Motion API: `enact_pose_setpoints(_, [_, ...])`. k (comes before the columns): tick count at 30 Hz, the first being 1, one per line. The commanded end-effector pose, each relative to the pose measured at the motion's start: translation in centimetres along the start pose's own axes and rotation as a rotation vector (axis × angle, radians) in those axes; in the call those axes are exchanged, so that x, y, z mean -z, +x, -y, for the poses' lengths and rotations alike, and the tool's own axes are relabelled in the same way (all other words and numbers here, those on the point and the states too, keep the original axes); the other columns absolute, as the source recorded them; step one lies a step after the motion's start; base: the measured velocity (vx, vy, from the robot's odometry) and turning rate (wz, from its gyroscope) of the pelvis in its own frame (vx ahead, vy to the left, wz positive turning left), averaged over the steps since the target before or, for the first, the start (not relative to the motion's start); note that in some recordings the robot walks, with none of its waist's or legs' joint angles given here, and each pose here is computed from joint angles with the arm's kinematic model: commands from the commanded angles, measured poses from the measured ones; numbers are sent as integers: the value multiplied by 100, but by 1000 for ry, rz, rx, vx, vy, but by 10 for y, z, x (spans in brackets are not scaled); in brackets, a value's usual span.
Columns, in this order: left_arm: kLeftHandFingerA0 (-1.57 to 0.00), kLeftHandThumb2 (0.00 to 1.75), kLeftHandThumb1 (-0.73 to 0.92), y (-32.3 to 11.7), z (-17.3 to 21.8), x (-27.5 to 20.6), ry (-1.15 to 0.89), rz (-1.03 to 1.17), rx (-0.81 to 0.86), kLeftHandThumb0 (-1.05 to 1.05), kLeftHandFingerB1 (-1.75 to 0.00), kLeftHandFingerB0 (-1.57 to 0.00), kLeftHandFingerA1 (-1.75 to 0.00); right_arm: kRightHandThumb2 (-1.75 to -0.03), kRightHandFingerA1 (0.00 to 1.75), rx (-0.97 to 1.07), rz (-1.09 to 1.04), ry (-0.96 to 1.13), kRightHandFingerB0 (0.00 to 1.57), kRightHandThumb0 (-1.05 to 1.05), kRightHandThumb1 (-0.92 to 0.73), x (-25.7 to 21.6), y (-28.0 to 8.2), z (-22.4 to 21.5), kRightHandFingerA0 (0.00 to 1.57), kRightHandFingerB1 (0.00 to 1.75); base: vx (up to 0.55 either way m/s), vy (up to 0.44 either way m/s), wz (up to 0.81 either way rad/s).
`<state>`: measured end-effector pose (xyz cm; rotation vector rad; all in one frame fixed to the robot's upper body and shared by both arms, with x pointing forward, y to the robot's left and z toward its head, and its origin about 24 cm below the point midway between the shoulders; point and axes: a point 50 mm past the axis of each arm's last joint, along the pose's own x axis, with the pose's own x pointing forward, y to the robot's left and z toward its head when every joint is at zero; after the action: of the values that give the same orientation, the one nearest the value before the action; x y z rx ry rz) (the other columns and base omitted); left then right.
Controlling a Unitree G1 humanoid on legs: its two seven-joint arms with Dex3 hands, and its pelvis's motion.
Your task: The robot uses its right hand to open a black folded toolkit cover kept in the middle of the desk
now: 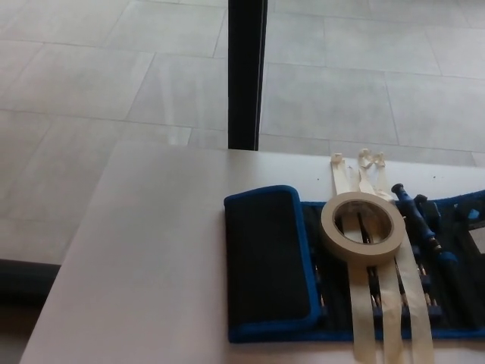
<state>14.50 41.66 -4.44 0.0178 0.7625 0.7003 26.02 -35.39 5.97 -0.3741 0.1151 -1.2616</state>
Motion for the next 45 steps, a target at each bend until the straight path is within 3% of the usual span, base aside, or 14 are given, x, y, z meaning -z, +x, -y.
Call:
enact_pose_setpoints(1, [-51, 98, 58, -2, -19, -5, -32, 3, -57, -70, -57, -38, -68, -63, 104, 165, -464, 395, 59, -20, -64, 59, 49, 83, 52, 90, 0, 0, 0])
enact_pose_setpoints(5, [-55, 61, 73, -2, -18, -5, -52, -3, -58, -70, -47, -45, -64, -84, 89, 118, -587, 352, 0, -36, -77, 70, 56, 90, 16, 0, 0, 0, 0])
enact_pose_setpoints(9, [-56, 62, 73, -2, -17, -5, -34, 0, -51, -70, -47, -44, -63, -64, 95, 47, -594, 303, 0, -47, -83, 59, 66, 98, 22, 26, 0, 0, 0])
enact_pose_setpoints(10, [-56, 62, 73, -2, -18, -4, -36, -1, -51, -71, -47, -44, -63, -65, 154, 32, -575, 295, 5, -51, -73, 53, 73, 103, 58, 57, 0, 0, 0])
enact_pose_setpoints(12, [-54, 62, 73, -2, -18, -4, -42, -4, -56, -71, -46, -42, -62, -67, 165, 10, -499, 300, 61, -57, -67, 30, 92, 121, 91, 93, 0, 0, 0])
enact_pose_setpoints(16, [-53, 61, 74, -2, -19, -5, -33, -1, -54, -70, -46, -44, -62, -62, 157, 59, -399, 379, 31, -50, -61, 6, 113, 147, 73, 66, 0, 0, 0])
enact_pose_setpoints(17, [-54, 62, 74, -2, -19, -5, -27, 1, -54, -71, -47, -44, -63, -61, 101, 48, -380, 374, 10, -53, -69, 3, 116, 153, 39, 39, 0, 0, 0])
enact_pose_setpoints(21, [-54, 61, 72, -3, -20, -5, -34, 0, -54, -71, -47, -44, -63, -63, 122, 9, -362, 315, 8, -54, -75, 11, 122, 175, 55, 35, 0, 0, 0])
enact_pose_setpoints(27, [-53, 98, 56, -3, -23, -11, 0, 8, -54, -70, -57, -40, -70, -100, 130, 32, -471, 335, 44, -53, -59, 68, 95, 165, 104, 74, 0, 0, 0])
enact_pose_setpoints(29, [-55, 62, 73, -3, -23, -11, 2, 6, -53, -71, -47, -46, -64, -61, 173, 48, -519, 433, 55, -51, -70, 83, 84, 154, 84, 113, 0, 0, 0])
enact_pose_setpoints(31, [-52, 63, 74, -3, -21, -4, 37, -19, -43, -73, -46, -46, -63, -97, 136, 74, -532, 447, 55, -53, -53, 95, 77, 156, 117, 84, 0, 0, 0])
enact_pose_setpoints(32, [-54, 61, 73, -3, -20, -2, 27, -22, -50, -72, -47, -47, -63, -94, 102, 107, -578, 537, 32, -52, -52, 106, 65, 145, 71, 67, 0, 0, 0])
enact_pose_setpoints(40, [-54, 61, 73, -3, -19, 1, 5, -25, -56, -70, -49, -44, -66, -65, 153, 106, -611, 620, 62, -45, -68, 120, 44, 116, 82, 78, 0, 0, 0])
enact_pose_setpoints(45, [-54, 63, 75, -5, -21, 13, 31, -58, -63, -70, -48, -44, -64, -60, 92, 42, -553, 572, 53, -49, -71, 120, 41, 113, 75, 66, 0, 0, 0])
